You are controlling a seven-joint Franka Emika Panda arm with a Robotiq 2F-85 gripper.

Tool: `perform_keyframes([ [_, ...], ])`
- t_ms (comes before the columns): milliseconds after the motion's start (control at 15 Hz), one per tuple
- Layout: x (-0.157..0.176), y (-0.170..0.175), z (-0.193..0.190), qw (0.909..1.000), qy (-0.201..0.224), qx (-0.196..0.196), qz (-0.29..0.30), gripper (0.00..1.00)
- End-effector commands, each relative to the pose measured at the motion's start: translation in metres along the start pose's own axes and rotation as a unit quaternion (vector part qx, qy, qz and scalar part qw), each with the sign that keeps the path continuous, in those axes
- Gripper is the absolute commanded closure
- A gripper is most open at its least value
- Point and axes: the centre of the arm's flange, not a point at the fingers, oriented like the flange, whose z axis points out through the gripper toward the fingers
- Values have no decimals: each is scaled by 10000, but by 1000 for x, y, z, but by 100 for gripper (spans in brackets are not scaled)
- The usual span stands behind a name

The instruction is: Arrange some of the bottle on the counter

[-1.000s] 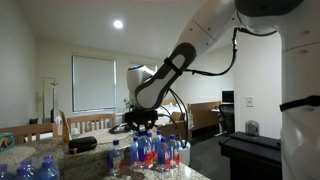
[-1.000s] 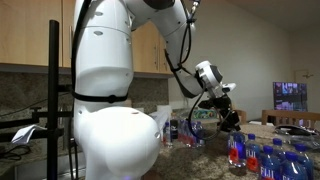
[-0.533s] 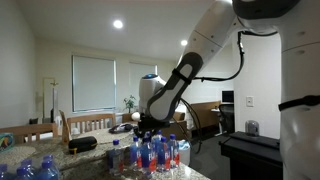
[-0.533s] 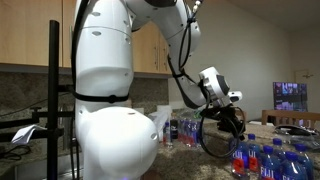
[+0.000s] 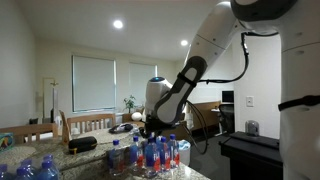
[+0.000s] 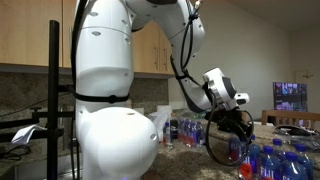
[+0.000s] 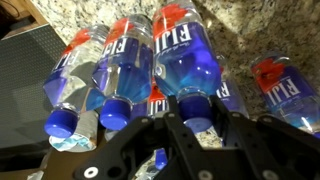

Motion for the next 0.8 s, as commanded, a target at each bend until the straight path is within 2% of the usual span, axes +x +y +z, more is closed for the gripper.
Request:
perform_keyframes([
  [0,-4,16,-2,9998,131,-33,-127,90],
  [733,-9,19,6,10000,10,4,54,90],
])
